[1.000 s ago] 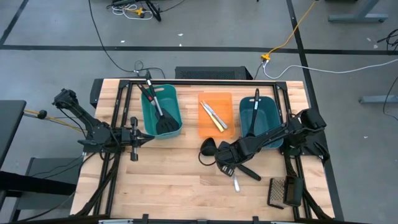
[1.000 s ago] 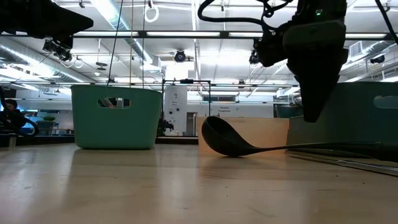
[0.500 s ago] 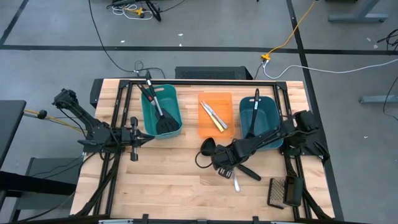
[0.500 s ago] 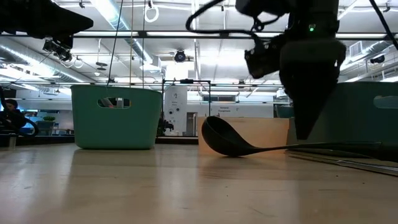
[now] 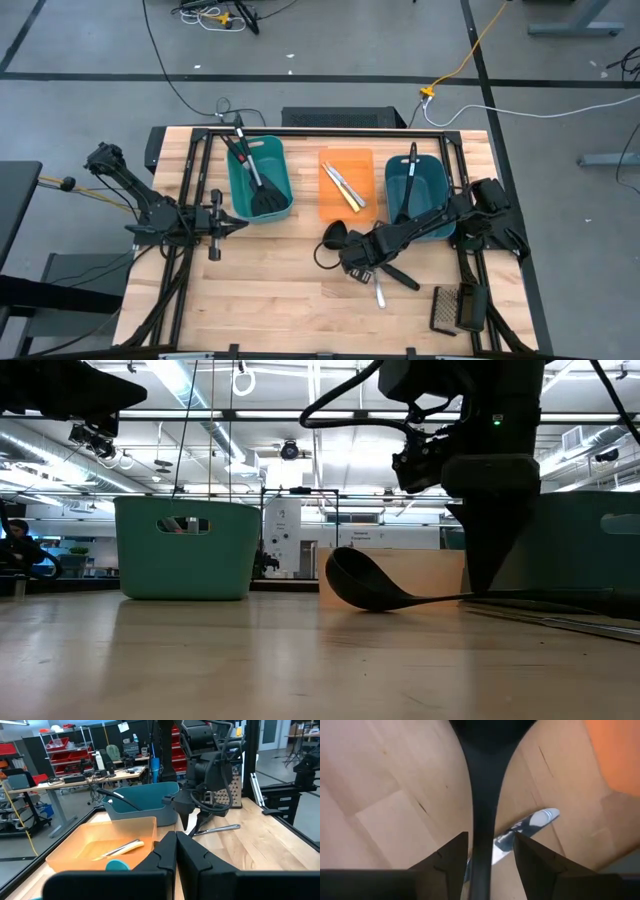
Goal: Pick & Place Kitchen Items
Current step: Put the black serving spoon into the blue bin
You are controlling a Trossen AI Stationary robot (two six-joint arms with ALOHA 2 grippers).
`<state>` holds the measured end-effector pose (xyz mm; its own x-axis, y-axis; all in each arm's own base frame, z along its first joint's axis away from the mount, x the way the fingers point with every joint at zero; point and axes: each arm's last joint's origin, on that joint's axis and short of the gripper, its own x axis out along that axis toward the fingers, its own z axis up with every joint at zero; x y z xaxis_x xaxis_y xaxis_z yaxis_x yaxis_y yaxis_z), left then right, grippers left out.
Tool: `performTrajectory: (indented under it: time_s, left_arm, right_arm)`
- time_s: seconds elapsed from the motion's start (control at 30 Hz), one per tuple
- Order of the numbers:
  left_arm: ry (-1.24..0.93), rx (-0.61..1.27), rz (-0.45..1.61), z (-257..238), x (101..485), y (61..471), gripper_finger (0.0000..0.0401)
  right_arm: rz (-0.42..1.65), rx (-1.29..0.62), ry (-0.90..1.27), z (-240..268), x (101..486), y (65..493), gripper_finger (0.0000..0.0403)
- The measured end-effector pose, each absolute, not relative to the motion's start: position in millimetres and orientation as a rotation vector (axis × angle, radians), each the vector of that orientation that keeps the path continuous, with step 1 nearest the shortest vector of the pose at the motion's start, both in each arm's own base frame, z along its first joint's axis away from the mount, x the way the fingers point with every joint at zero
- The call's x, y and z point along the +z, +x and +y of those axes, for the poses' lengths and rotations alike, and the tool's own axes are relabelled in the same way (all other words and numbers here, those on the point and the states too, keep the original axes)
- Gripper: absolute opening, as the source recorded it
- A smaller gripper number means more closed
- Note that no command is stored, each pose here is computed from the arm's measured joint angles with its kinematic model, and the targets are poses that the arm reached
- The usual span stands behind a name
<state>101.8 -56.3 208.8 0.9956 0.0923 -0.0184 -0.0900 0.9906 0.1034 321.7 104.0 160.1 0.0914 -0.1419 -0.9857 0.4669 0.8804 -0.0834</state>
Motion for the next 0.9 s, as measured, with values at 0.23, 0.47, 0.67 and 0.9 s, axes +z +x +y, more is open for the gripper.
performTrajectory:
  time_s: [0.23,0.47,0.67,0.9]
  left_arm:
    - [0.102,0.091,0.023,-56.3,208.8,101.8,0.0013]
    - [0.103,0.092,0.023,-56.3,208.8,101.8,0.0013]
    - [0.107,0.092,0.023,-56.3,208.9,101.8,0.0013]
    - [0.107,0.092,0.022,-56.3,209.0,101.8,0.0013]
  right_arm:
    - [1.426,-0.446,0.299,104.4,156.6,320.0,0.0164]
    - [1.427,-0.435,0.317,103.4,144.9,315.7,0.0164]
    - [1.423,-0.415,0.303,103.7,144.9,316.5,0.0129]
    - [1.416,-0.363,0.278,104.7,145.1,318.6,0.006]
